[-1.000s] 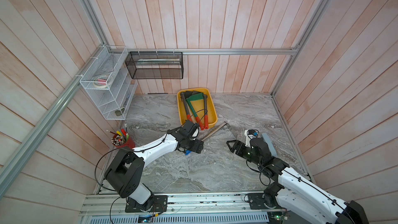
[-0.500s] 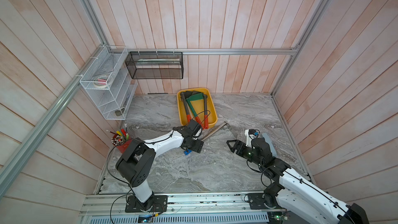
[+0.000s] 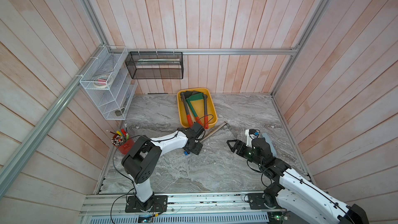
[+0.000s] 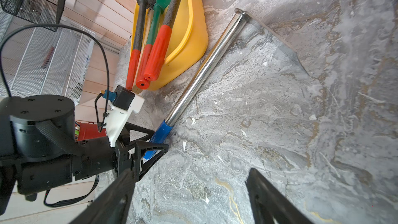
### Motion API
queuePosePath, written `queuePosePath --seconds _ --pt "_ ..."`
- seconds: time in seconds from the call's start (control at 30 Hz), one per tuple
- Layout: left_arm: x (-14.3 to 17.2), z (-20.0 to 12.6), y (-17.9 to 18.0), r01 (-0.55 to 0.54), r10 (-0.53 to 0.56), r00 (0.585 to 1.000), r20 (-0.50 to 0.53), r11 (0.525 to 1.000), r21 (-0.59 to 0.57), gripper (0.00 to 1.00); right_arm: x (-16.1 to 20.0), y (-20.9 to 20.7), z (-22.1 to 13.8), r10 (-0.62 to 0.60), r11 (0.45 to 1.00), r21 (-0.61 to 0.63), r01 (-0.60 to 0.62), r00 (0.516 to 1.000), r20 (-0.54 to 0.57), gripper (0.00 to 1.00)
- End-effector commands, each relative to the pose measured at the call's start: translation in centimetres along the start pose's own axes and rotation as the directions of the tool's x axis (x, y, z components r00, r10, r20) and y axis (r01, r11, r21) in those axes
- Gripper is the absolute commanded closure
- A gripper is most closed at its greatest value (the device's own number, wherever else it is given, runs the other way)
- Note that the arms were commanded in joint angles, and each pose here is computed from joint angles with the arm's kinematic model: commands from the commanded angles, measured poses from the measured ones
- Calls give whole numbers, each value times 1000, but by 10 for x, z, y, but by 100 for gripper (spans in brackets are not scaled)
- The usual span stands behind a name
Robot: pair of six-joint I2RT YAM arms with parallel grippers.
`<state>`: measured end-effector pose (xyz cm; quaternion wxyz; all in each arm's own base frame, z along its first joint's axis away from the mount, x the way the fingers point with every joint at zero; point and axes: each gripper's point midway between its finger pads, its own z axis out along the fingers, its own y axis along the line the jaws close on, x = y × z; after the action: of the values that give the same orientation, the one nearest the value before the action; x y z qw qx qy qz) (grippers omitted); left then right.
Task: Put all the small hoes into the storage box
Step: Pick up the hoe from the center of the board.
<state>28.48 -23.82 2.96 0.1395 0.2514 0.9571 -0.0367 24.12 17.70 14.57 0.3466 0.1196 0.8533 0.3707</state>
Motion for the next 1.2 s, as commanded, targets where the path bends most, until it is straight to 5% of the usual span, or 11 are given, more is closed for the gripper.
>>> queuePosePath --seconds 0.0,0.57,1.17 --pt "1 4 2 -29 29 1000 -8 998 -48 30 -1 3 -1 3 1000 -23 -3 1000 4 16" --pt "27 -2 -14 -26 26 999 -25 999 -26 64 -2 5 0 6 999 -35 -6 1000 2 16" --pt "86 -21 -34 -28 31 995 -90 999 34 71 0 4 5 9 1000 -29 -9 1000 -12 16"
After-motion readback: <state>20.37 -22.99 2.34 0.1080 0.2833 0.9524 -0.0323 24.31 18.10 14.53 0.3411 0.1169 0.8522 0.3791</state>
